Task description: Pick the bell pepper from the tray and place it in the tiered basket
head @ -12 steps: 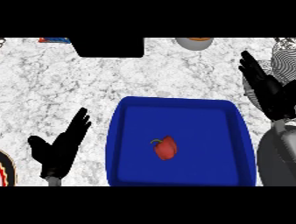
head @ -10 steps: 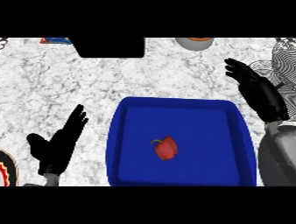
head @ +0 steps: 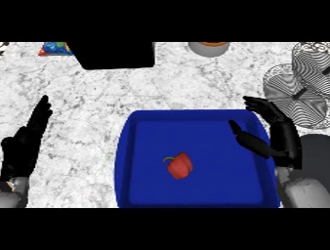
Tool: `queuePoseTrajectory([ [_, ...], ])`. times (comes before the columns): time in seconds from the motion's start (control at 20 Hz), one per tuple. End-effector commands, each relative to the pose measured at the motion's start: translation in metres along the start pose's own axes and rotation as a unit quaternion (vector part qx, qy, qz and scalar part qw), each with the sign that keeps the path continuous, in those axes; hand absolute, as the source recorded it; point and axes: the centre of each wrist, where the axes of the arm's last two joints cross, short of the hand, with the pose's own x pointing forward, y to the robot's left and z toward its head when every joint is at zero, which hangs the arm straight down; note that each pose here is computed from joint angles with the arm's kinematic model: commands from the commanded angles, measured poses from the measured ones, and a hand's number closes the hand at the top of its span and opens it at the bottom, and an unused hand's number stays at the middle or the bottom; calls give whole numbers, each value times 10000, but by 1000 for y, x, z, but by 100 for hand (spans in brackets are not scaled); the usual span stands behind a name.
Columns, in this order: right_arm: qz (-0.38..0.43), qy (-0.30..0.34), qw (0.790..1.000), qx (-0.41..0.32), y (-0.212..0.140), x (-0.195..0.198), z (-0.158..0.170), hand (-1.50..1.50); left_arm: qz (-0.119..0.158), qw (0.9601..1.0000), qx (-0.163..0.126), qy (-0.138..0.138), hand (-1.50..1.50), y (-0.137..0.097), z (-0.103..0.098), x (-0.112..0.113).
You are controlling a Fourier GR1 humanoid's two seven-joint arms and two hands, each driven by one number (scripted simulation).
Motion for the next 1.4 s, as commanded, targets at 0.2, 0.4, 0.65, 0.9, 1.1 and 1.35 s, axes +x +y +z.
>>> queuePoseTrajectory([
  [0.2, 797, -320, 9958, -331, -3, 33, 86, -150, -330, 9991, 149, -234, 0, 0, -18, 19],
  [0.4, 2158, 133, 9720, 918, -18, 40, 87, -150, -350, 9992, 52, -161, 0, 1, -14, 20],
  [0.65, 3097, 586, 9367, 1525, -14, 85, 89, -150, -397, 9989, -41, -246, 0, 4, -17, 24],
  [0.9, 3396, 941, 9242, 1469, 26, 136, 75, -150, -384, 9988, -94, -301, 0, -10, -12, 24],
  [1.1, 3586, 1417, 9093, 1563, 47, 145, 64, -150, -329, 9990, -8, -304, 0, -9, -21, 21],
  [1.35, 3634, 1882, 8942, 1814, 86, 158, 58, -150, -263, 9994, -33, -222, 0, 3, -19, 11],
])
